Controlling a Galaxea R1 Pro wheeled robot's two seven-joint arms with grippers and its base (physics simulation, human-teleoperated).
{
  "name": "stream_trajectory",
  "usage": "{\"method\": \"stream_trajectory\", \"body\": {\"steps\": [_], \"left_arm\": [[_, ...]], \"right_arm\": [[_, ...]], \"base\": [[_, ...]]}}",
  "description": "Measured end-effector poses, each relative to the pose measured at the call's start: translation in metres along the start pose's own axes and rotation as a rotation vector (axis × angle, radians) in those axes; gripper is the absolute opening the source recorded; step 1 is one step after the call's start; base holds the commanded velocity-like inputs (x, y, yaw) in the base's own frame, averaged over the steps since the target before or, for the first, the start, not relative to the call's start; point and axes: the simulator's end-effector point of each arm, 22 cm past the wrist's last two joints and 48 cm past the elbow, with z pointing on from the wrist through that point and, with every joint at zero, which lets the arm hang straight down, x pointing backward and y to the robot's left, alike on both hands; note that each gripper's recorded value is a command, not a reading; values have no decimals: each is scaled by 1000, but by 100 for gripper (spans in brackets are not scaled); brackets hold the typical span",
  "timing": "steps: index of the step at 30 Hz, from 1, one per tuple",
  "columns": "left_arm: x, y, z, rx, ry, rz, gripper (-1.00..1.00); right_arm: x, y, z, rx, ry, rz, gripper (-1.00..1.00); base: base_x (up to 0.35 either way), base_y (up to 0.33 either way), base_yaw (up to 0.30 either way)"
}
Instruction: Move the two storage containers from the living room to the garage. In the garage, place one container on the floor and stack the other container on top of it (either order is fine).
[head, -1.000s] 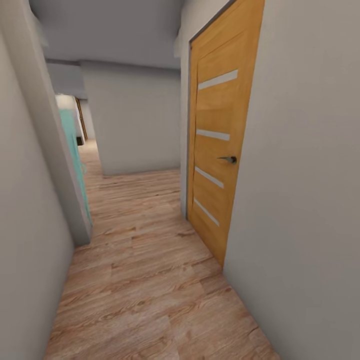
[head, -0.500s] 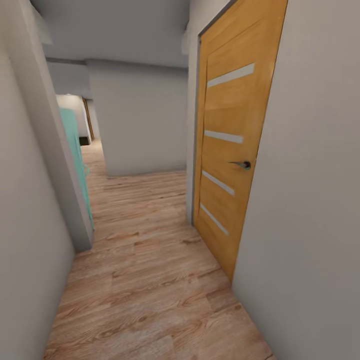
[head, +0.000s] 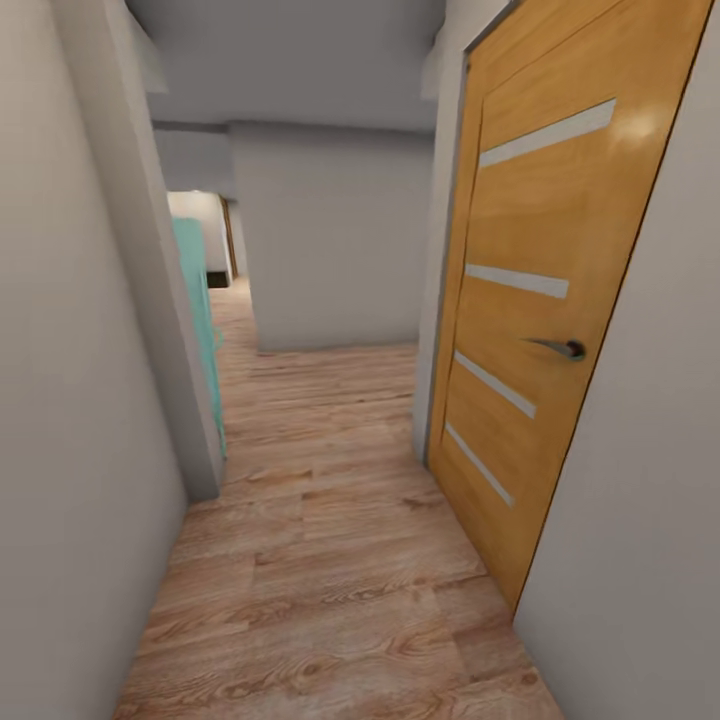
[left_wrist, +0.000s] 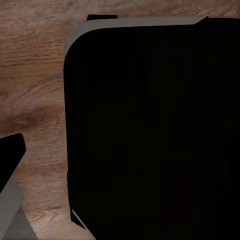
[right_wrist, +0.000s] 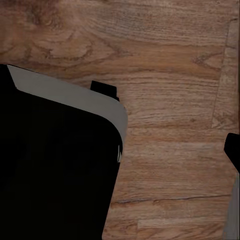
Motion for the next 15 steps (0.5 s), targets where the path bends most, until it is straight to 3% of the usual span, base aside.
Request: {"method": "stream_trajectory", "body": {"steps": [5,15], "left_arm": [[0,0,0,0,0,0,100],[0,0,0,0,2,0,100]], "right_arm": [[0,0,0,0,0,2,100],[0,0,0,1,0,5,100]], "base": [[322,0,136],[322,0,3]]}}
